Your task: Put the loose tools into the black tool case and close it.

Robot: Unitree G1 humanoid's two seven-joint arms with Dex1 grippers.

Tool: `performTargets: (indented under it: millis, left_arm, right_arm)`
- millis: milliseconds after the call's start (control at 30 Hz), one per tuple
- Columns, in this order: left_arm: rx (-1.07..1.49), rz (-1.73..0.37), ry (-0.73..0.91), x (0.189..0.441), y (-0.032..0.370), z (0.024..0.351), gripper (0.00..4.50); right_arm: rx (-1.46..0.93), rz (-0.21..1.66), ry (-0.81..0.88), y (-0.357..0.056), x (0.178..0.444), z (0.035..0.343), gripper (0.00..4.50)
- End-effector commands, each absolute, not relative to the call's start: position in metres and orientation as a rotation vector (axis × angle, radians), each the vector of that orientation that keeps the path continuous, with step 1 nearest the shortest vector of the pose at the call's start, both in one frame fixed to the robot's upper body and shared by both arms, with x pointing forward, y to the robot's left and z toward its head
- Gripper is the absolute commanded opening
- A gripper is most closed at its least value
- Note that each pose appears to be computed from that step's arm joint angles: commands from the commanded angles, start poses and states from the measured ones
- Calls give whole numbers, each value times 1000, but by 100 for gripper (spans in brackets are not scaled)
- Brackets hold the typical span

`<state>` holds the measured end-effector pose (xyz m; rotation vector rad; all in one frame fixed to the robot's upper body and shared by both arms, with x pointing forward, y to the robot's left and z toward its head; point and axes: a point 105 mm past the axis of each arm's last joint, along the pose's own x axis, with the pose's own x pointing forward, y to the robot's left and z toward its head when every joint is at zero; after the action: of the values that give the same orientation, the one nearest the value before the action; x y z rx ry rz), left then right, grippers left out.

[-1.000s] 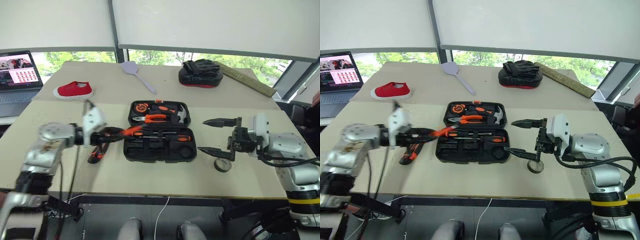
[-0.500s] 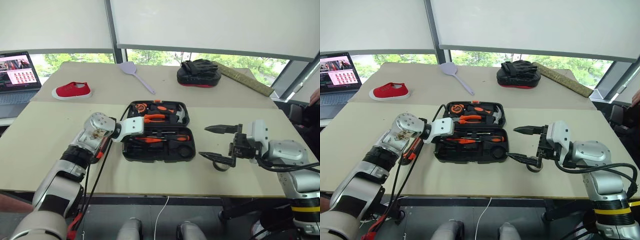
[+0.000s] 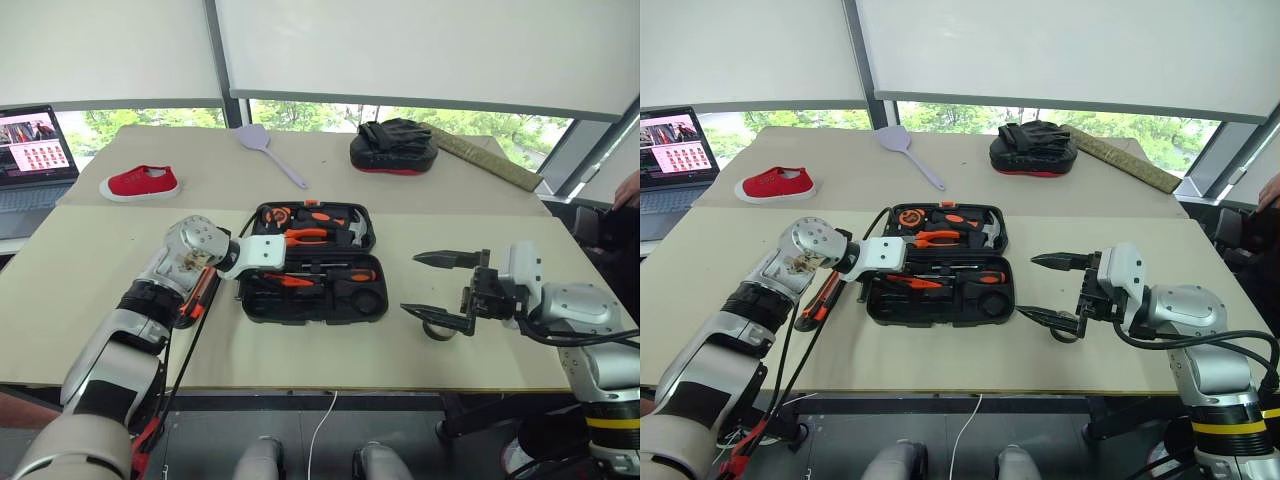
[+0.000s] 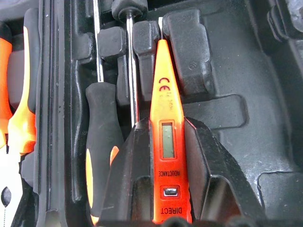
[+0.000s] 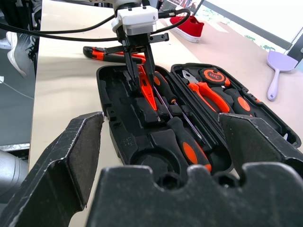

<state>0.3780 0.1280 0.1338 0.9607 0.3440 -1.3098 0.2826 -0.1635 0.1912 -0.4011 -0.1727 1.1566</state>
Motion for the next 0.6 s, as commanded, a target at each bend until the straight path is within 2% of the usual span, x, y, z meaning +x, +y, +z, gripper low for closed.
performTargets:
  millis: [33, 100, 200, 267, 400, 533, 600]
  left_arm:
    - [849, -1345, 241, 372, 124, 143, 192]
    - [818, -1328, 114, 374, 126, 162, 269]
    - [691, -1288, -16, 376, 125, 184, 269]
    - [643, -1277, -33, 376, 126, 184, 269]
    - [605, -1283, 5, 374, 127, 167, 167]
    - [571, -1247, 68, 379, 126, 146, 11]
    - [576, -1233, 105, 380, 128, 135, 11]
  right_arm:
    - [-425, 1139, -214, -169, 279, 201, 450]
    - [-422, 1144, -208, -169, 278, 199, 450]
    - [-421, 1147, -203, -169, 277, 199, 450]
    - [-420, 1148, -202, -169, 277, 198, 450]
    - [-413, 1148, -203, -167, 278, 198, 450]
    - [-406, 1147, -202, -166, 277, 197, 450]
    - [-404, 1143, -200, -167, 277, 197, 450]
